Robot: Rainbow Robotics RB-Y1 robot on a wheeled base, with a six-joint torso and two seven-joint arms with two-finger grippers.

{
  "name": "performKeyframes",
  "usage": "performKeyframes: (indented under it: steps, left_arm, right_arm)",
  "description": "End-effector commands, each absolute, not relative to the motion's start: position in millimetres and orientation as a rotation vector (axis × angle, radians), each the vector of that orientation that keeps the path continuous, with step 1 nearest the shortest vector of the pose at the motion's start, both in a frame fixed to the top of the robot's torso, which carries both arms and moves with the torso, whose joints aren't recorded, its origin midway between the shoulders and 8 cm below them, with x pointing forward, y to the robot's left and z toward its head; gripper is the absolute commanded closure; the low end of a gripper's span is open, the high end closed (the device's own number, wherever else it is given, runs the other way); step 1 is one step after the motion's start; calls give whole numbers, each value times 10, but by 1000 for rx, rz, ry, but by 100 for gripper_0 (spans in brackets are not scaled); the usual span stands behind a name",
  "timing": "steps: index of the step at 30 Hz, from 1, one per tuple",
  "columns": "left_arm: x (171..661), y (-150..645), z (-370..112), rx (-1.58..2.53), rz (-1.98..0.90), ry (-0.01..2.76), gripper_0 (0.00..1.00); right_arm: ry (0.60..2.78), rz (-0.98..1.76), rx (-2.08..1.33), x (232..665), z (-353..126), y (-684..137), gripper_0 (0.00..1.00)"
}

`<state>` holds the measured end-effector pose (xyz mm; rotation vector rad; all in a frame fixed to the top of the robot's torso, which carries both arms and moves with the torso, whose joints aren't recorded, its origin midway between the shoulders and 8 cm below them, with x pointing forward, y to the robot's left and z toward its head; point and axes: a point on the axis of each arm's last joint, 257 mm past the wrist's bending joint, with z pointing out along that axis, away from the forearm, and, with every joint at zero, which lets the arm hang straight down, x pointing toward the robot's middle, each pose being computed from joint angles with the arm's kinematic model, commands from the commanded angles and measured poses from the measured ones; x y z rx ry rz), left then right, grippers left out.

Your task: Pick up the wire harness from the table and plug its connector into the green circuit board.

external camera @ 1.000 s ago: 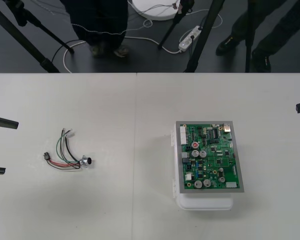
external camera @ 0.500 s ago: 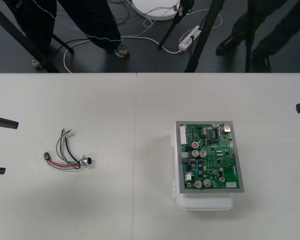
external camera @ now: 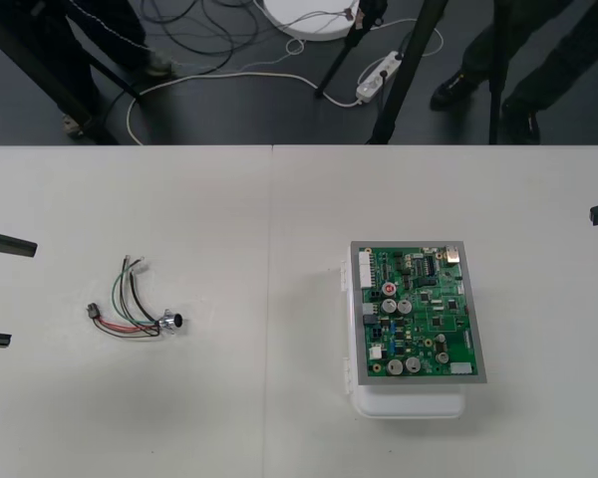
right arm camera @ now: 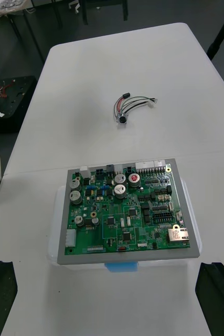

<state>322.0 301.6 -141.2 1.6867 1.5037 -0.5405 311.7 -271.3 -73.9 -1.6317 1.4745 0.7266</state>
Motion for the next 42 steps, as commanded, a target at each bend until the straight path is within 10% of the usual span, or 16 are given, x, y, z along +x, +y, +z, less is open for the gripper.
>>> performKeyframes:
  steps: [1, 42]
  left_arm:
    - [3167, 2968, -1402, 1758, -538, 1427, 0]
    - [3167, 2968, -1402, 1758, -538, 1427, 0]
  right_arm:
    - [1387, 656, -1662, 3181, -562, -2715, 0]
    - [1387, 656, -1662, 3181, -562, -2715, 0]
